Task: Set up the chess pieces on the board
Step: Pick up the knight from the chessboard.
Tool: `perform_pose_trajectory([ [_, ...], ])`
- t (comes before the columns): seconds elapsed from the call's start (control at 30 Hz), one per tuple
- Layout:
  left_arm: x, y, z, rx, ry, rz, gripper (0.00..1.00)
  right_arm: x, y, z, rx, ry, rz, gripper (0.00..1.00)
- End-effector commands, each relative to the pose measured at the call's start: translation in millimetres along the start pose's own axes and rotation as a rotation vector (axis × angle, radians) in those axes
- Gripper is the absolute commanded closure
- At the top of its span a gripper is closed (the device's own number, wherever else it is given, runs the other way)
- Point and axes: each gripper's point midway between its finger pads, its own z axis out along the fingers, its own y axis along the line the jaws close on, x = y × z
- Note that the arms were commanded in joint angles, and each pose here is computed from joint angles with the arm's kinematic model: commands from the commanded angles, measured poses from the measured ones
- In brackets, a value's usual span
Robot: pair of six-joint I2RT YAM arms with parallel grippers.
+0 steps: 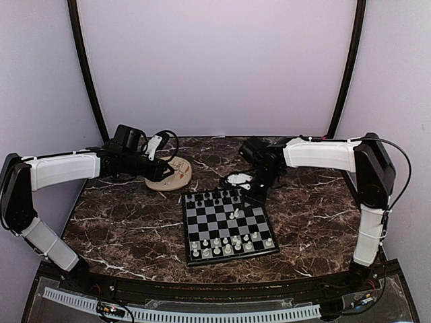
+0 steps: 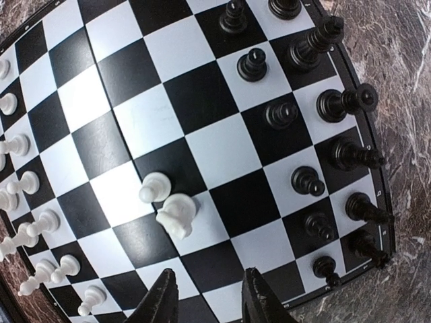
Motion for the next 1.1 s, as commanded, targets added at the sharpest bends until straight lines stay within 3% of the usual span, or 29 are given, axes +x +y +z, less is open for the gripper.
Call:
perform_pose_trajectory([
  [0.0, -17, -6, -11, 0.014, -0.044, 0.021, 0.64, -22, -5, 4, -0.029, -0.050, 0.017, 0.66],
  [1.07, -15, -7, -9, 0.020, -0.034, 0.020, 0.64, -24, -2, 31, -0.108, -0.018, 0.058, 0.67],
])
